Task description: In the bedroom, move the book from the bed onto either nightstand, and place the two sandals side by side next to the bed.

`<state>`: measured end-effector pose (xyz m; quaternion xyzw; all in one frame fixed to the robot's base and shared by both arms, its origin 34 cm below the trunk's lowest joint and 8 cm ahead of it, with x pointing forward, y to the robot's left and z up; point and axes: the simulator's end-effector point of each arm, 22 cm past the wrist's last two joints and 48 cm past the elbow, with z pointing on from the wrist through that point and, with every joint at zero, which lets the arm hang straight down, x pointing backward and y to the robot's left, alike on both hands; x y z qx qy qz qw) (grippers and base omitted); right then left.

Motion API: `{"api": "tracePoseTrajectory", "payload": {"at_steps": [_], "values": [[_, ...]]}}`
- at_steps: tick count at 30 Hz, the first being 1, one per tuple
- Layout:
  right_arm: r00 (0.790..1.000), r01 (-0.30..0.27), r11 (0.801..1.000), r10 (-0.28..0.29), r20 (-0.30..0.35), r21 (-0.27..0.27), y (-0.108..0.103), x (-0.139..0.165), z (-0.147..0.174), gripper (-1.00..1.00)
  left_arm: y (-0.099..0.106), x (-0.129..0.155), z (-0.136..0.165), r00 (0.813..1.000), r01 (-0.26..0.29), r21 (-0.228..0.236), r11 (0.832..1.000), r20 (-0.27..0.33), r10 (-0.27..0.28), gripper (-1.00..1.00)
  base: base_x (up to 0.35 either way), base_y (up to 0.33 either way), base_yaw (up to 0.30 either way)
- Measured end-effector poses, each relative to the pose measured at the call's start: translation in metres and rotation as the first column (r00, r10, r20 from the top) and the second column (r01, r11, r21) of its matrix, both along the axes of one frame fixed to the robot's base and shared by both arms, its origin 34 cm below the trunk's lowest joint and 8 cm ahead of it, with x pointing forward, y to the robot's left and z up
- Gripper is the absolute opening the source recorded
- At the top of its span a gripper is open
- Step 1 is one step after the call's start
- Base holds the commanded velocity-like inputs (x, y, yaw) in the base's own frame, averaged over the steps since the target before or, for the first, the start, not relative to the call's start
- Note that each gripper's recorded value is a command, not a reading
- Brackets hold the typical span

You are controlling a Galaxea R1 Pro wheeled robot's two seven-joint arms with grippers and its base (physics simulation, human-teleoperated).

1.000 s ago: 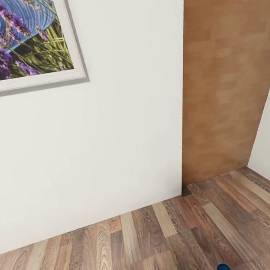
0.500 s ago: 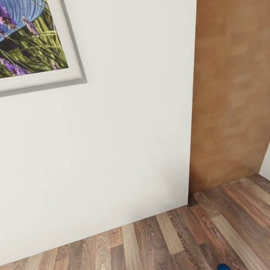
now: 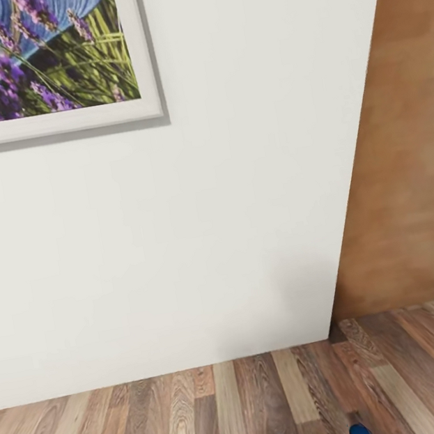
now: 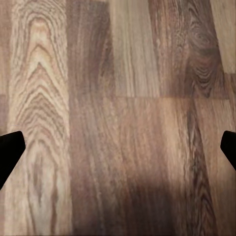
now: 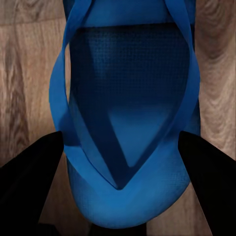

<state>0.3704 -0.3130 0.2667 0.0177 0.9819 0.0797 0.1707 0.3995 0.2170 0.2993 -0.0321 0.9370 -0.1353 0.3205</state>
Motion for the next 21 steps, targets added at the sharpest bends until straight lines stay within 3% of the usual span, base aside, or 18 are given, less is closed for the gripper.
{"api": "tracePoseTrajectory", "payload": {"at_steps": [13, 21], "values": [[1.000, 0.000, 1.000, 0.000, -0.011, 0.000, 0.0000, -0.0038, -0.0029, -1.00, 0.0000, -0.0034, -0.0032, 1.000, 0.000, 0.000, 1.000, -0.010, 0.000, 1.00, 0.306, 0.000, 0.238], [1.000, 0.000, 1.000, 0.000, -0.018, 0.000, 0.0000, -0.0062, -0.0048, -1.00, 0.0000, -0.0054, -0.0052, 1.000, 0.000, 0.000, 1.000, -0.017, 0.000, 1.00, 0.051, 0.000, 0.239]]}}
